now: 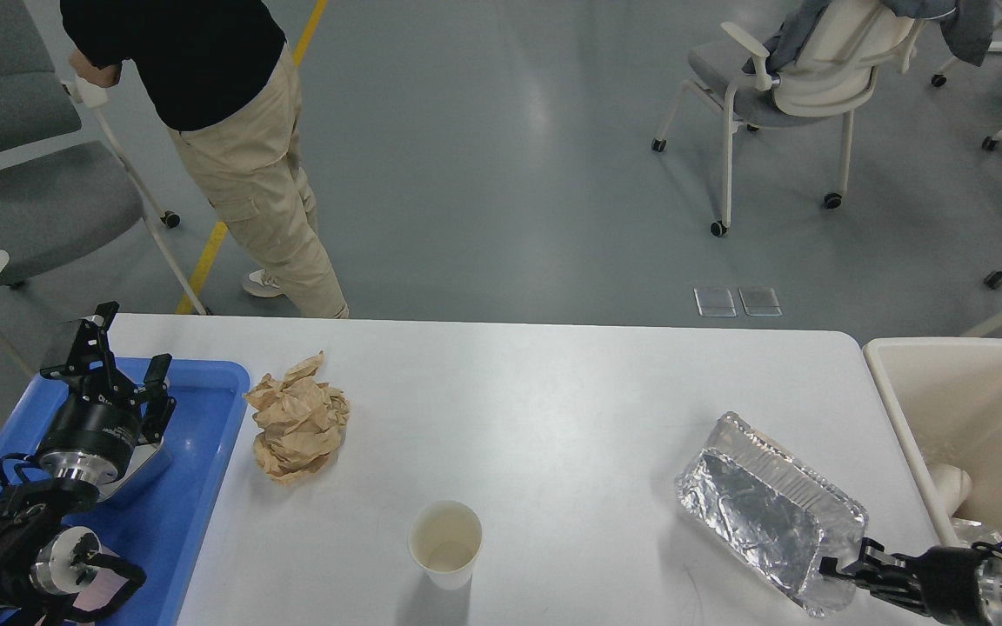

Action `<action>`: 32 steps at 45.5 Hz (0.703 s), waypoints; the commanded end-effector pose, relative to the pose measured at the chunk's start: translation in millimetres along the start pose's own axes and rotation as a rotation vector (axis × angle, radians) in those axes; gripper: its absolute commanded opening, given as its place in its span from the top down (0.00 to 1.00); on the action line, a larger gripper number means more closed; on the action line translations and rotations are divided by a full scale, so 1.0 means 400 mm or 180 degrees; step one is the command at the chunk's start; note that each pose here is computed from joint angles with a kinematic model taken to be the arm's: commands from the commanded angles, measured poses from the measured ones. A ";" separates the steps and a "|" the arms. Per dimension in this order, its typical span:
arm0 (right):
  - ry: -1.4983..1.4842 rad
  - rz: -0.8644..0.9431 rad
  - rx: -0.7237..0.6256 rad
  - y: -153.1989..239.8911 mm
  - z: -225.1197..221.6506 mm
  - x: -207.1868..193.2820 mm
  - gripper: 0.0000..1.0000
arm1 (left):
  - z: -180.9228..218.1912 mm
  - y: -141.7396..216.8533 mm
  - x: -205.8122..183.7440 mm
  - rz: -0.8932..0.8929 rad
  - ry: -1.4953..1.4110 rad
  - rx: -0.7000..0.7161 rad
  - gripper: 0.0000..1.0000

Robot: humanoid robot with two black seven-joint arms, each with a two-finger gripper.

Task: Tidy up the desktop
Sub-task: 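Grasp the foil tray edge with the right gripper and tilt it up, then lift the foil tray and hold it above the table center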

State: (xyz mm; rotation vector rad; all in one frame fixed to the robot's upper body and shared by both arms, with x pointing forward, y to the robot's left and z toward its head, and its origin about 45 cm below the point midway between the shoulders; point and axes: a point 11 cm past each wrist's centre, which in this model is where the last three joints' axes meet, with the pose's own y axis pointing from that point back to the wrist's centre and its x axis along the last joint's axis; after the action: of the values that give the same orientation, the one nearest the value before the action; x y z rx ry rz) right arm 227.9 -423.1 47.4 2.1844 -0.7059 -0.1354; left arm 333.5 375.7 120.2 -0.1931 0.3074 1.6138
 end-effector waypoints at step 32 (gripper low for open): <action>0.0569 0.0262 0.0450 0.195 -0.266 0.217 1.00 | -0.008 -0.022 -0.019 -0.0082 -0.0026 0.0270 0.03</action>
State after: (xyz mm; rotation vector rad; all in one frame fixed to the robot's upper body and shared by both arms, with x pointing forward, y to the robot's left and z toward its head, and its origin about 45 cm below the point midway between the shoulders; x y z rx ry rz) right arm 285.9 -454.4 164.8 2.2086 -0.7827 0.1081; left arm 343.3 369.3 120.1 -0.1332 0.3650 1.5806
